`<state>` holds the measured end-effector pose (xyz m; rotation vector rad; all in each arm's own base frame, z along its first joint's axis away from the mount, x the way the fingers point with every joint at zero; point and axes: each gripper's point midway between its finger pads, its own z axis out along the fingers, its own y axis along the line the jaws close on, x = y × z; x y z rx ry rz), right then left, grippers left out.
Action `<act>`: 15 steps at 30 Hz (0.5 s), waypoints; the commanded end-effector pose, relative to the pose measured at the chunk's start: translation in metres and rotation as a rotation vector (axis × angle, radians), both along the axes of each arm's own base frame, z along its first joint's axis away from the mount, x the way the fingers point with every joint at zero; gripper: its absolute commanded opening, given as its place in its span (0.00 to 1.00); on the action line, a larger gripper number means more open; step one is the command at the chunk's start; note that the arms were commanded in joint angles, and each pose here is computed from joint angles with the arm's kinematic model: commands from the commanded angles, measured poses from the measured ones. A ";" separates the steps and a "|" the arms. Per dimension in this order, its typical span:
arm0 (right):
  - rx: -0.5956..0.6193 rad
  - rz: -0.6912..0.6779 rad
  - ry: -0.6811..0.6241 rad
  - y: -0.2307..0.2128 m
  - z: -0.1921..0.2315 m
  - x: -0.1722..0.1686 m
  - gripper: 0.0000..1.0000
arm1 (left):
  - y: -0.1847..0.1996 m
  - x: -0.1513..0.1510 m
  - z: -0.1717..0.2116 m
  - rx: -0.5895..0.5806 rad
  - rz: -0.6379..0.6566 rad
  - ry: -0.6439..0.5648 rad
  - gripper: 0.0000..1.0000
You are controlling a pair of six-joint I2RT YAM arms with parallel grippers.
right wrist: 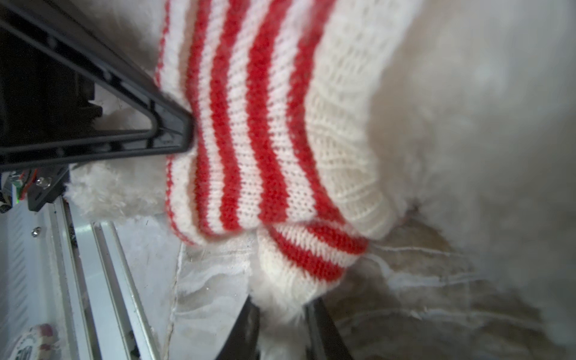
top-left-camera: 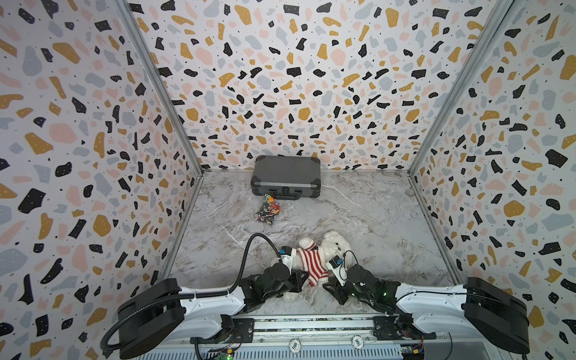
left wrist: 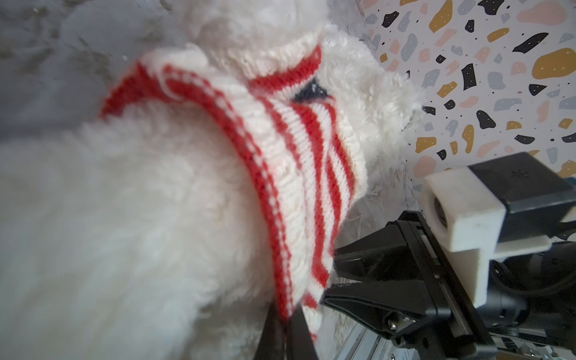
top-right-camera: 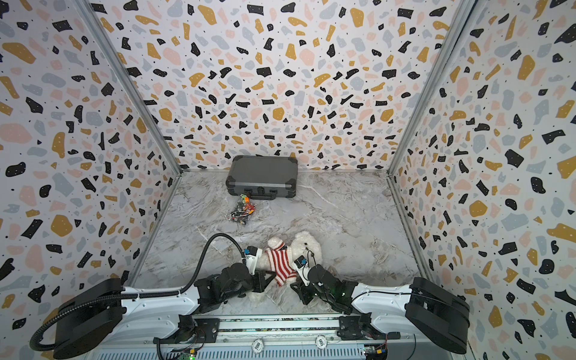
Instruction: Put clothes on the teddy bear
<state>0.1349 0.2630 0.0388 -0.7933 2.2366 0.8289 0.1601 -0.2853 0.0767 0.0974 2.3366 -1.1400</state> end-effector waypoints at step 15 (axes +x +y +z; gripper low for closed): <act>-0.039 -0.209 -0.093 -0.037 0.013 0.041 0.00 | 0.005 0.000 0.001 0.057 -0.015 -0.026 0.00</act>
